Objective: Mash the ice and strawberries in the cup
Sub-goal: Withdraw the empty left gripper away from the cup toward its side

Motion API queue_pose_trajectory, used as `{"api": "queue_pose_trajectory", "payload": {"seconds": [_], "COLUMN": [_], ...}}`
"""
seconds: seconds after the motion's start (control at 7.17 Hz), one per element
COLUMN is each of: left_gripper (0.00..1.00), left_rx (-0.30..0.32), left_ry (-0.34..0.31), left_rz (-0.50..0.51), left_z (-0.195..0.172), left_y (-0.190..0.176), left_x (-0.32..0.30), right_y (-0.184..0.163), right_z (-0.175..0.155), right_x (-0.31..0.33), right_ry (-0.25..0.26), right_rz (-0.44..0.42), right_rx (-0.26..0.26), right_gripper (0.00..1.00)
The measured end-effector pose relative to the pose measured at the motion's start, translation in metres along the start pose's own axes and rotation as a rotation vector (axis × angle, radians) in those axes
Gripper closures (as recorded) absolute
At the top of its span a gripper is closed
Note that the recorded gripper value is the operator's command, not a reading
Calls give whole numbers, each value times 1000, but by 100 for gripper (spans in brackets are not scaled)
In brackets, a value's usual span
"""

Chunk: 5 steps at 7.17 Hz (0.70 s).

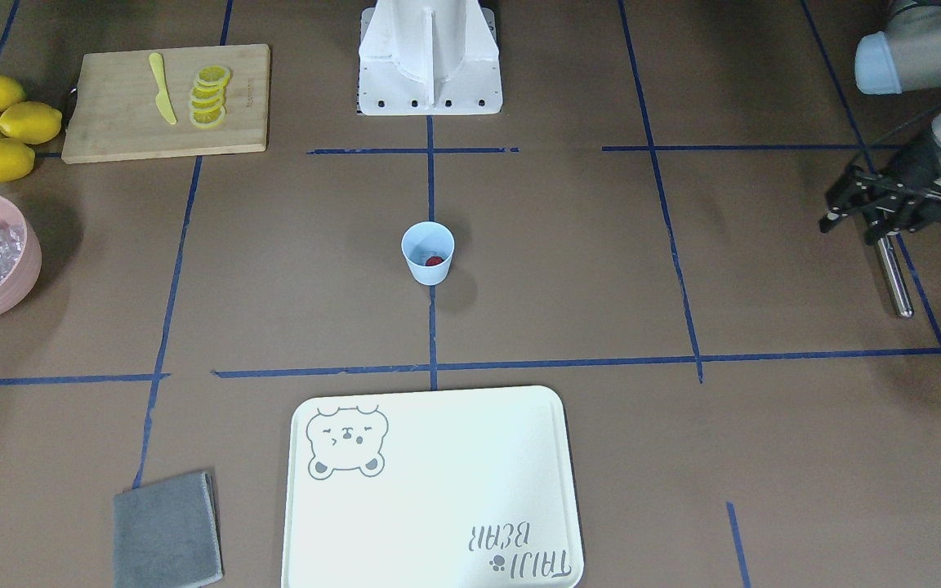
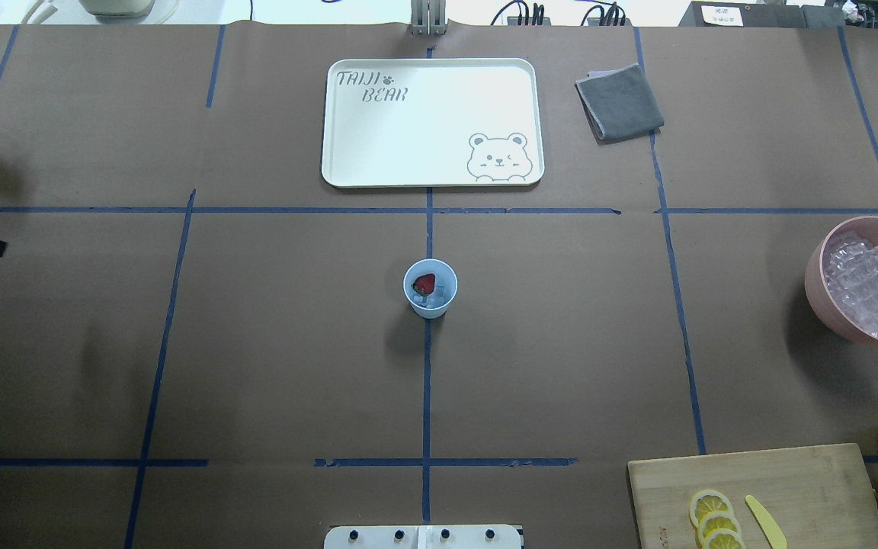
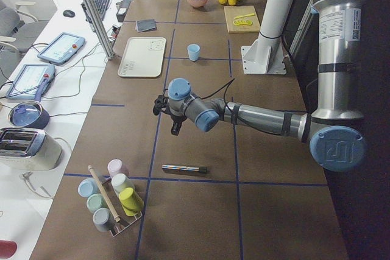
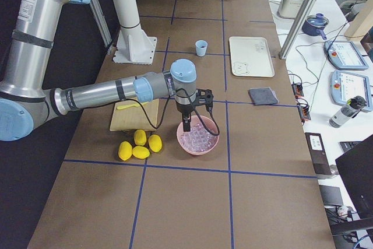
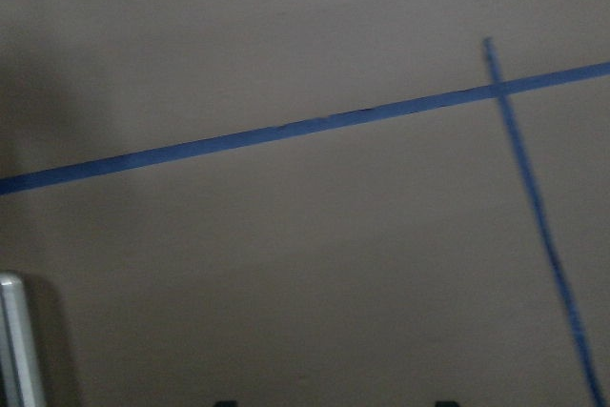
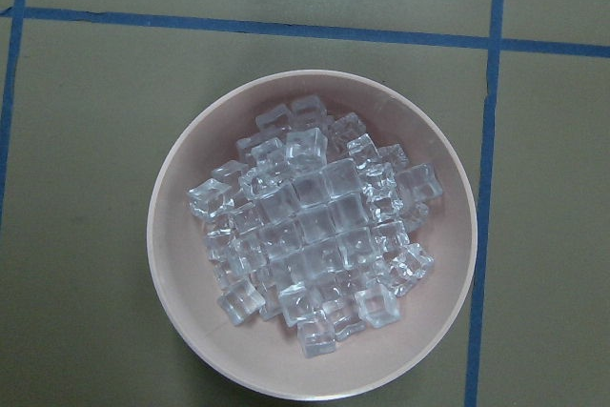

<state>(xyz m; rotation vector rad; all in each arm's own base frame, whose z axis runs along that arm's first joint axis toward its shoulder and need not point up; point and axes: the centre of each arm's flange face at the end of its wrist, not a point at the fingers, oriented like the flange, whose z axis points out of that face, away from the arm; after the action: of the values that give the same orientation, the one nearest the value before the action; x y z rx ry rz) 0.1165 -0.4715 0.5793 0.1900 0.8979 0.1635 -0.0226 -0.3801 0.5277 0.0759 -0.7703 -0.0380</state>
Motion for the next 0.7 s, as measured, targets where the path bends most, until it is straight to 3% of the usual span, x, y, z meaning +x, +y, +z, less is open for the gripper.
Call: {"api": "queue_pose_trajectory", "payload": {"seconds": [0.28, 0.7], "left_gripper": [21, 21], "left_rx": [-69, -93], "left_ry": [-60, -90], "left_rz": [-87, -206], "left_z": [37, 57], "left_y": [7, 7], "left_x": [-77, -99], "right_y": [2, 2], "right_z": [-1, -2], "right_x": [2, 2], "right_ry": [1, 2], "right_rz": [-2, -2], "right_rx": [1, 3], "right_gripper": [0, 0]}}
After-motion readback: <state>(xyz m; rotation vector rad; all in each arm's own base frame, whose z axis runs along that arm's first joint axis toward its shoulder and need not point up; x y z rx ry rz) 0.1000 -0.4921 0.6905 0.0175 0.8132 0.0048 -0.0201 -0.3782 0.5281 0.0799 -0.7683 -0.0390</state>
